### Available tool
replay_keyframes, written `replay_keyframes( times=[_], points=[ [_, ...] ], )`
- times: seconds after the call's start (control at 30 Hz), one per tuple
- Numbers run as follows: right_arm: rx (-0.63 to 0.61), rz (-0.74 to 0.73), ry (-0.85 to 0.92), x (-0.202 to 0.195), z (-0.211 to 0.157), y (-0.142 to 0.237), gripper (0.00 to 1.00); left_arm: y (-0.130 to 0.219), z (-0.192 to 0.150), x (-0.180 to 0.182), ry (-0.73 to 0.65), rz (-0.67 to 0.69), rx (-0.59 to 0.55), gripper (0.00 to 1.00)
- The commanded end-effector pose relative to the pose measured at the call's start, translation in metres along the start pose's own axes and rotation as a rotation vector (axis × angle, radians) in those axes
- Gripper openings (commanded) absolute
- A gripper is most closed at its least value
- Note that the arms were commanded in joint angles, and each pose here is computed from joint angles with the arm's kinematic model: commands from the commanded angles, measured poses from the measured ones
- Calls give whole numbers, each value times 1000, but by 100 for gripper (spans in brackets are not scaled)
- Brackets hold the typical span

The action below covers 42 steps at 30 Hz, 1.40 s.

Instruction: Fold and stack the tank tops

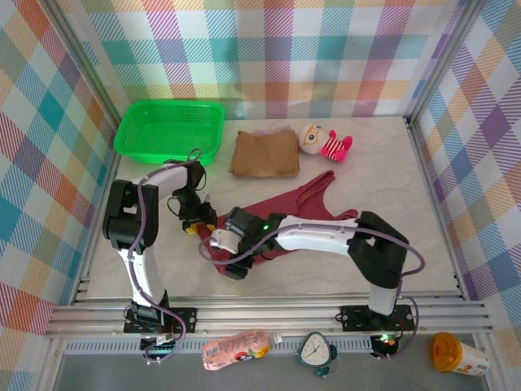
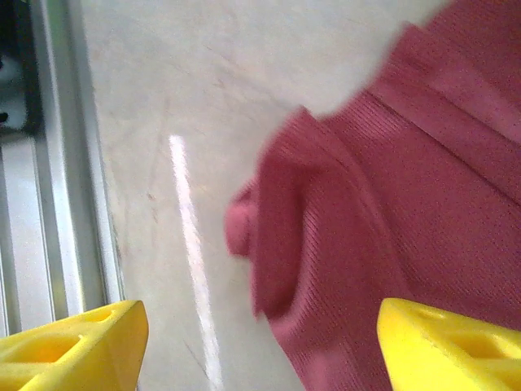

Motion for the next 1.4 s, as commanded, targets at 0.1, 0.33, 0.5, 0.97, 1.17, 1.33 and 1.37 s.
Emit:
replay_keyframes(
  times=[0.1,0.33,0.5,0.97,1.17,1.33,1.37],
  points=[
    [20,-29,101,13,19,-31,75,0,3,7,-34,67,12,55],
    [140,-149,131,-5,12,-52,74,-5,3,7,-29,60,21,54],
    [211,-167,121,-10,5,-66,65,-18,-2,11,-14,61,53,50],
    [-29,-26,2,13,38,-6,13,39,-20,-8,-19,65,-26,4],
    [-123,72,-228,7,21,31,13,65,-28,-44,-70,26,-66,5],
    [-188,68,-429,-16,-8,52,13,77,-20,-81,-121,-16,-92,6],
    [-195,65,-458,-20,-14,56,13,79,-18,-88,-135,-19,-97,7]
  ],
)
Point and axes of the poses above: each hand's point on the last joint's axis, 136 mm out from that joint toward the fingers, its own y axis back along the fingers, its own x axis along the line the jaws close on, z = x × y, the point moved 6 cm from there along y, back along the fingers
